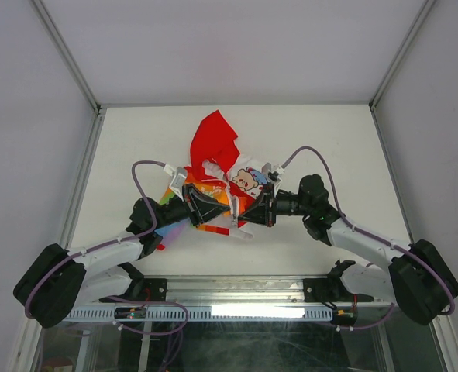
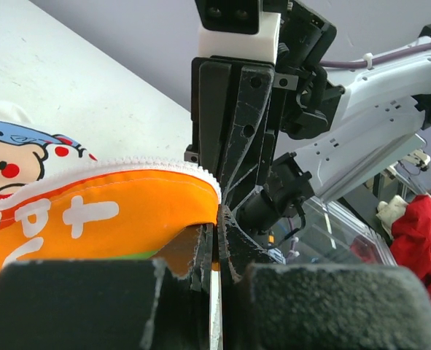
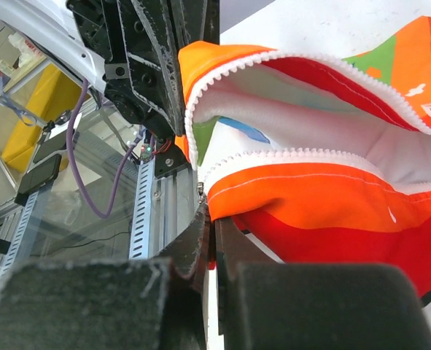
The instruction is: Zip up the jacket
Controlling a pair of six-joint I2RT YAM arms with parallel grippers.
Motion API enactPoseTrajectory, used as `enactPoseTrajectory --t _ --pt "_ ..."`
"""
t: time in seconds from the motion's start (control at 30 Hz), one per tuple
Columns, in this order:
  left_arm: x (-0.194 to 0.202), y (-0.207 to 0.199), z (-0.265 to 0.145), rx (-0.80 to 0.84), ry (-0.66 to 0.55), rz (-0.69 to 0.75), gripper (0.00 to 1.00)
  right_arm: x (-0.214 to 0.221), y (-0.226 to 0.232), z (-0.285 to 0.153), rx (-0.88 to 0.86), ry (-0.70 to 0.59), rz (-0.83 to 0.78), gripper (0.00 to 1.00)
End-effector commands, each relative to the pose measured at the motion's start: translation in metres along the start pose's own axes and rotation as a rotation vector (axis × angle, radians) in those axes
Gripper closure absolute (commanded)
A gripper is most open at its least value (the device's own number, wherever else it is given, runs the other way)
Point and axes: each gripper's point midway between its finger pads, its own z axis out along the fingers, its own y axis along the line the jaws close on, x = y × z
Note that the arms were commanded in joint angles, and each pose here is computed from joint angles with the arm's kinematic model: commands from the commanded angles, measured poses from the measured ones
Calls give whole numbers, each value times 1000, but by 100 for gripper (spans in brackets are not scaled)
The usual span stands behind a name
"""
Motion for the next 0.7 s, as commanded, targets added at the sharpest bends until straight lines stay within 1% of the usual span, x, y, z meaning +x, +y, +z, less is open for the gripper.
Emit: enactPoseTrajectory --t 0.0,0.17,0.5,0.67 --pt "-18 -20 3 103 -48 76 100 -29 16 8 -70 -52 -111 100" --pt "-17 -21 3 106 -42 74 100 -32 18 8 -78 -64 -142 100" --pt "-16 -21 3 106 -37 82 100 -33 21 8 -95 -74 -147 100" --pt "-20 -19 3 88 -57 87 100 -30 22 9 -103 -66 -144 100"
